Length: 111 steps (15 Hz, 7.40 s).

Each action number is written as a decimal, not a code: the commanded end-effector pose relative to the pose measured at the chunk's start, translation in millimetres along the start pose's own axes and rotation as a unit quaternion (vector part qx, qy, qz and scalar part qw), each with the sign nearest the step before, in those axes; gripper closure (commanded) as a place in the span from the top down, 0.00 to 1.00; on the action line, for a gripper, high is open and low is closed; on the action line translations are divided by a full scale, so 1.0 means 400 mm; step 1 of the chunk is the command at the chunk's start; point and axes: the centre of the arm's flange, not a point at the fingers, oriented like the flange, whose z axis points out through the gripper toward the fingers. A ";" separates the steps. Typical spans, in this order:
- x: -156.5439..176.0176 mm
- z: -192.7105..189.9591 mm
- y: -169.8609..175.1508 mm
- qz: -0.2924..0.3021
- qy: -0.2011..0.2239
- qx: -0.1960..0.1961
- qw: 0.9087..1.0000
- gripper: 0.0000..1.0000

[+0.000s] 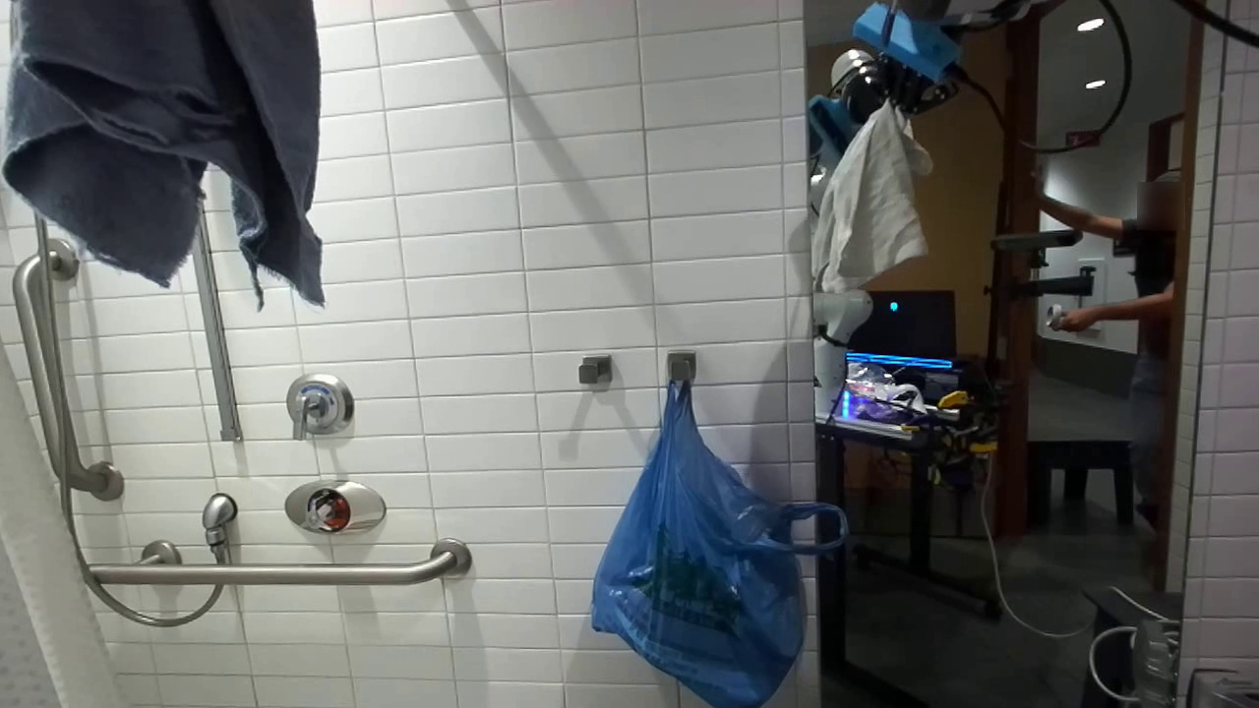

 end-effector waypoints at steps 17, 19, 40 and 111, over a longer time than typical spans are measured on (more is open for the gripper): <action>-0.097 0.172 -0.021 -0.089 0.114 -0.177 0.973 0.01; -0.110 0.201 -0.014 -0.091 0.107 -0.192 0.971 0.01; -0.235 0.266 0.069 -0.129 0.083 -0.227 0.962 0.01; -0.453 0.354 0.208 -0.085 0.299 0.032 0.950 0.01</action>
